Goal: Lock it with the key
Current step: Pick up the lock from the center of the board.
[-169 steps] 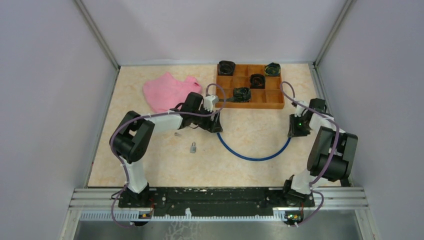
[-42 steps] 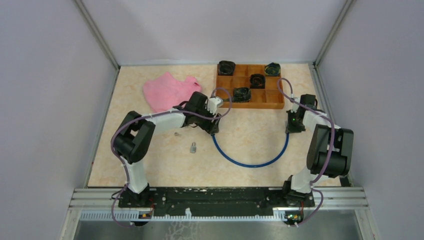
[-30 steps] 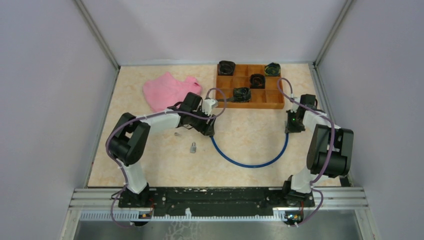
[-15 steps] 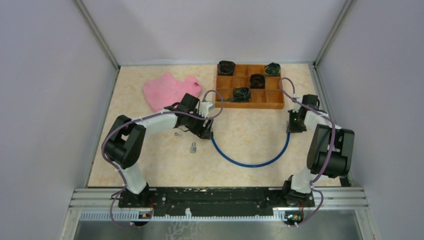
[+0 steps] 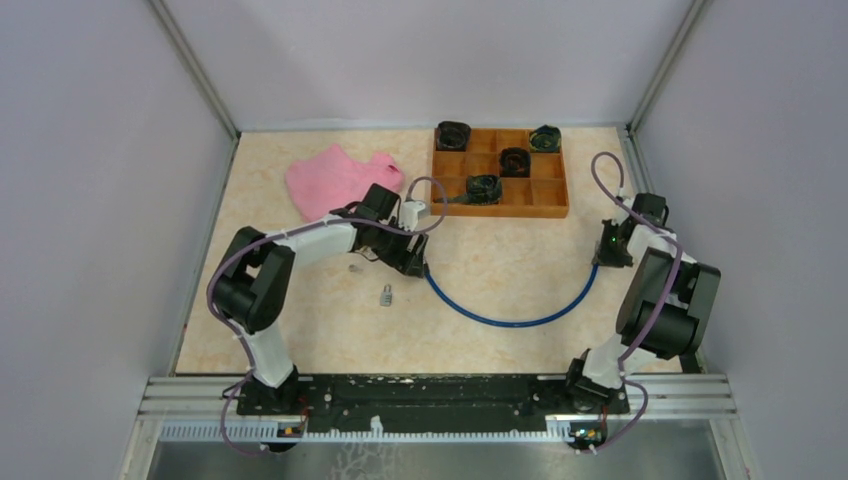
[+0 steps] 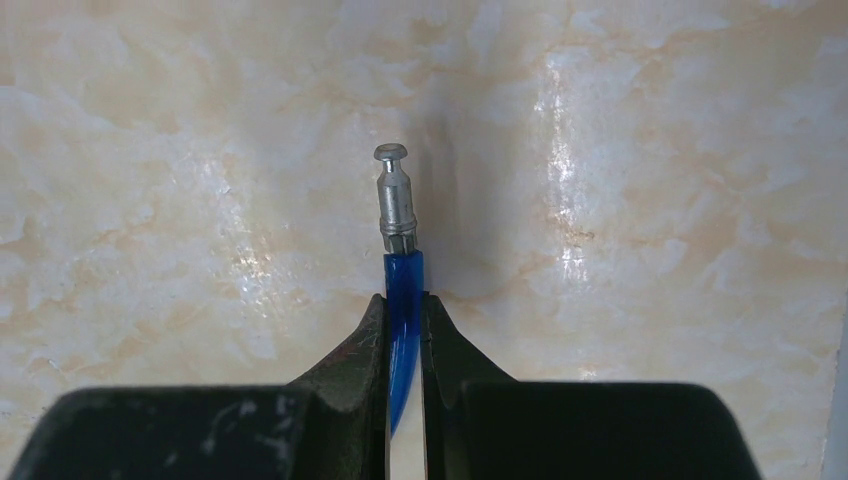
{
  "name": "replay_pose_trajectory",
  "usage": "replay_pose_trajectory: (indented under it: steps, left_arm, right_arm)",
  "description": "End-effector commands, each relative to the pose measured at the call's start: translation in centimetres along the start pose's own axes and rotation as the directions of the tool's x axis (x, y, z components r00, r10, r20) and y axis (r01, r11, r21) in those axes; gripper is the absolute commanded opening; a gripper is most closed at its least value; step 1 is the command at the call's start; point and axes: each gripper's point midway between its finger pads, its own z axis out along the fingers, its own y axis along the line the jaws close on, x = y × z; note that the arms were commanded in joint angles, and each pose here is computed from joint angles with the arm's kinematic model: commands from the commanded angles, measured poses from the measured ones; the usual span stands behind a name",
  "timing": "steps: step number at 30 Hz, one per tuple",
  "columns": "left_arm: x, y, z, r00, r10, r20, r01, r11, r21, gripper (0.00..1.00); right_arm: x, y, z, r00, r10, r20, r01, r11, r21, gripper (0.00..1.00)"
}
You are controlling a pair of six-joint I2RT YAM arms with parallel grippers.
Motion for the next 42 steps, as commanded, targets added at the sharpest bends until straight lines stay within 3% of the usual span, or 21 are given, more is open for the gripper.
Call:
replay_pose_trajectory:
  steps: [1, 15, 24, 33, 42]
  left_arm:
    - [2.5, -1.6, 2.0, 0.992, -0.063, -0.11, 0.071, 0.995, 0.069, 0.77]
    - [2.2, -1.6, 5.0, 0.991, -0.046, -0.128, 0.051, 0.998, 0.034, 0.76]
    - [4.0, -1.1, 7.3, 0.974, 0.003, -0.226, -0.008, 1.0, -0.023, 0.69]
    - [3.3, -0.2, 8.8, 0.967, 0.051, -0.249, -0.075, 0.993, -0.088, 0.65]
    - [5.8, -0.3, 10.5, 0.943, 0.095, -0.319, -0.13, 0.987, -0.09, 0.52]
  right_arm:
    - [-2.2, 0.5, -0.9, 0.996, -0.003, 0.084, 0.006, 1.0, -0.024, 0.0]
    - [-1.7, 2.2, -1.2, 0.997, -0.03, 0.07, 0.038, 0.993, -0.115, 0.0]
    - [-0.7, 4.8, -1.6, 0.992, -0.124, 0.027, 0.127, 0.979, -0.16, 0.0]
    - [-0.2, 7.5, -2.6, 0.985, -0.168, 0.025, 0.17, 0.958, -0.229, 0.0]
    - [0.3, 8.7, -3.7, 0.978, -0.202, 0.044, 0.206, 0.933, -0.295, 0.0]
